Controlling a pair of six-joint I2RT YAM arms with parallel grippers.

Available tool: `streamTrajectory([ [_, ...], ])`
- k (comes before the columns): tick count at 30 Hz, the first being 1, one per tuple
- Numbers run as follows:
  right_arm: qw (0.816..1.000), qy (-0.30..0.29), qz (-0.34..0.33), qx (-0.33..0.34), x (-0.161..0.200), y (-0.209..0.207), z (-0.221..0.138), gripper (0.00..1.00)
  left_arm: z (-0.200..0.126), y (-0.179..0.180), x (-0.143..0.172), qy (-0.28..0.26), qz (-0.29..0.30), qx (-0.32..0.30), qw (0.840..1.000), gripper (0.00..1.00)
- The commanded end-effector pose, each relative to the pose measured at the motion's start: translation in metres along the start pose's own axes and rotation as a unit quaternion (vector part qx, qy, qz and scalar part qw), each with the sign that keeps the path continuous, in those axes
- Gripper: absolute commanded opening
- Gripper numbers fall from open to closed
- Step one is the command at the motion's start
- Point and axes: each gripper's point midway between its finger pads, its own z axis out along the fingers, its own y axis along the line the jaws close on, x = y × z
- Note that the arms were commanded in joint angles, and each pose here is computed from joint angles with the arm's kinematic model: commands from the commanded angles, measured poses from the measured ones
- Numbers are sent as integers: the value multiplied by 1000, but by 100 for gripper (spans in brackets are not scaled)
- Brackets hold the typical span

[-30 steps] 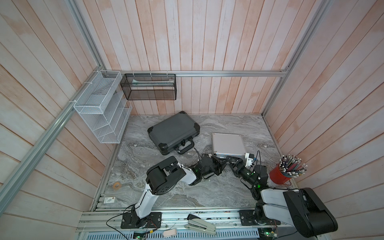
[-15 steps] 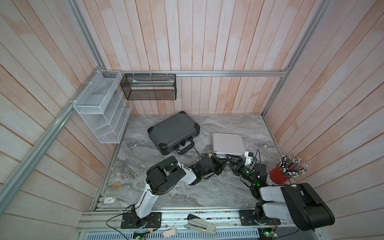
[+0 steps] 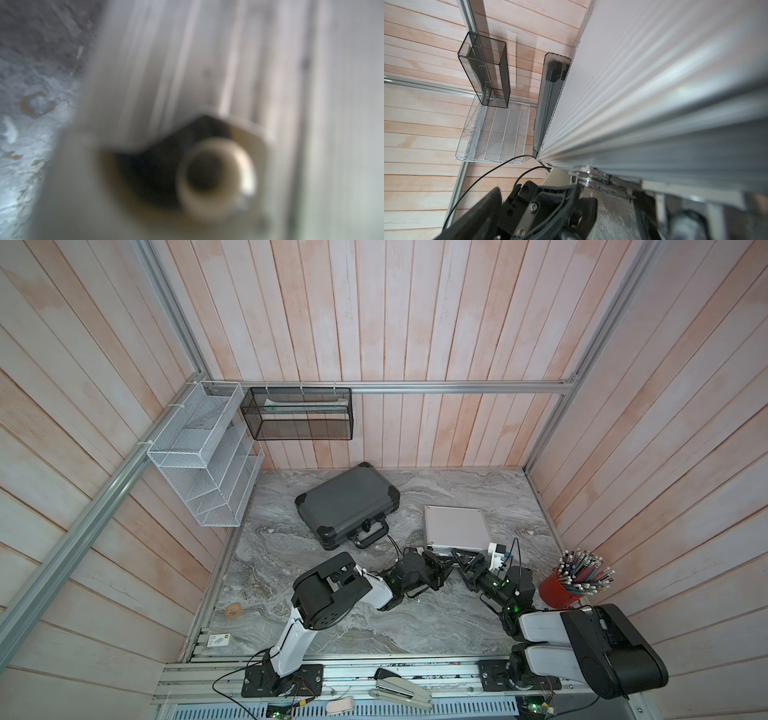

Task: Open the poker set cases
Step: Open the fastener on the poker set case.

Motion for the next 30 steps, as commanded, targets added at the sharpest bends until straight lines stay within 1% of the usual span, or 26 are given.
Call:
streamTrajectory([
  [1, 1000, -2, -10, -24, -5, 15, 3, 98, -1, -57, 26, 44, 3, 98, 994, 0],
  [7, 1000, 0, -11, 2, -4, 3, 3, 98, -3, -59, 27, 43, 3, 99, 994, 0],
  [18, 1000, 7, -9, 14, 0, -5, 2, 98, -3, -58, 25, 39, 3, 100, 994, 0],
  [26, 1000, 13, -9, 0, 3, 2, -1, 98, -4, -54, 21, 34, 2, 97, 995, 0],
  [30, 1000, 14, -11, 19, 7, -5, -6, 98, -3, -51, 20, 32, 0, 95, 995, 0],
])
